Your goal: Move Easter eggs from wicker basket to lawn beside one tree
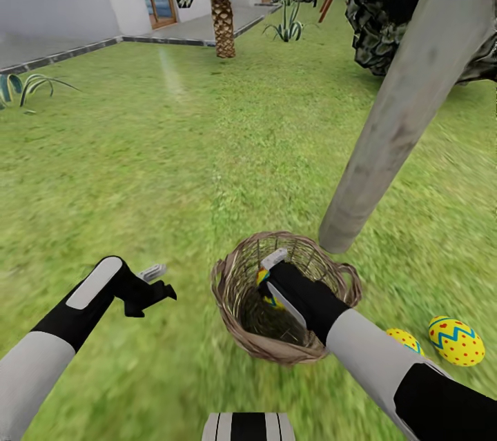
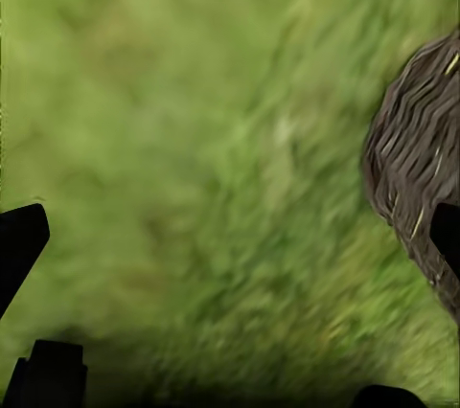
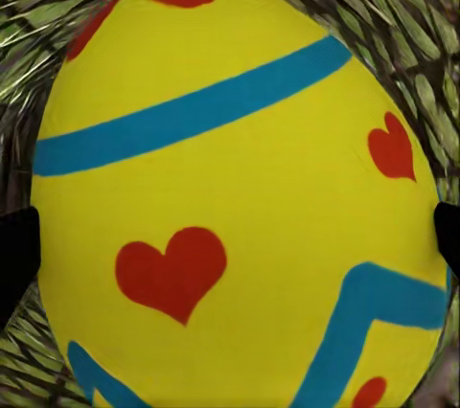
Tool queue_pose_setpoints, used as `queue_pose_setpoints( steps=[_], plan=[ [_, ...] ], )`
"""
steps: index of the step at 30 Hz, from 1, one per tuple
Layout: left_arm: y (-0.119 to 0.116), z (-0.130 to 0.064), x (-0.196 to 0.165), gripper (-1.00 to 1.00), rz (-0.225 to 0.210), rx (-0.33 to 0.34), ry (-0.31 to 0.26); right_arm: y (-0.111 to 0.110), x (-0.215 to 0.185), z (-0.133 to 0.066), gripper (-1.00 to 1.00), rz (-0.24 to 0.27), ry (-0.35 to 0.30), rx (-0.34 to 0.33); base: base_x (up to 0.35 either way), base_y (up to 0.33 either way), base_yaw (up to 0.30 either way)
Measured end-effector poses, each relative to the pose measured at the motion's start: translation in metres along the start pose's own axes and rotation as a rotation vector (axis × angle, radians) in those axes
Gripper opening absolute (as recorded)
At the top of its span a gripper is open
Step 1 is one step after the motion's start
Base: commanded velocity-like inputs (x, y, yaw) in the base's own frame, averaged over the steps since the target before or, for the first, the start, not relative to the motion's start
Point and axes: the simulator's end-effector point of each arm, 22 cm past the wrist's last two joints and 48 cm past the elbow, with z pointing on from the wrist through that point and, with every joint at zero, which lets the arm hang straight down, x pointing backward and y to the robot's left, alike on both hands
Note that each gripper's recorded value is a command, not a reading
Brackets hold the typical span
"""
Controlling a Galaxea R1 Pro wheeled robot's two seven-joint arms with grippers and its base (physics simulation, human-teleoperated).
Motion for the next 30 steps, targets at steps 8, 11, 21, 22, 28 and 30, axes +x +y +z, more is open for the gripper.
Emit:
queue_pose_setpoints(
  steps=[8, 11, 21, 22, 28, 30],
  plan=[
    [-0.004, -0.012, -0.001, 1.00, -0.007, 0.005, -0.018, -0.033, 0.000, -0.026, -1.00, 0.016, 0.029, 0.035, 0.000, 0.000, 0.000],
    [-0.009, -0.018, -0.002, 1.00, -0.002, 0.013, -0.028, -0.038, -0.005, -0.034, -1.00, 0.017, 0.012, 0.043, 0.000, 0.000, 0.000],
    [-0.015, -0.040, -0.006, 1.00, 0.007, 0.027, -0.063, -0.064, -0.058, -0.103, -1.00, 0.067, -0.195, 0.013, 0.000, 0.000, 0.000],
    [-0.016, -0.042, -0.006, 1.00, 0.008, 0.029, -0.067, -0.069, -0.059, -0.108, -1.00, 0.079, -0.207, 0.002, 0.000, 0.000, 0.000],
    [-0.020, -0.056, -0.009, 1.00, 0.012, 0.040, -0.089, -0.104, -0.050, -0.136, -1.00, 0.132, -0.249, -0.032, 0.000, 0.000, 0.000],
    [-0.021, -0.060, -0.010, 1.00, 0.013, 0.043, -0.096, -0.104, -0.048, -0.145, -1.00, 0.162, -0.262, -0.090, 0.000, 0.000, 0.000]
  ],
)
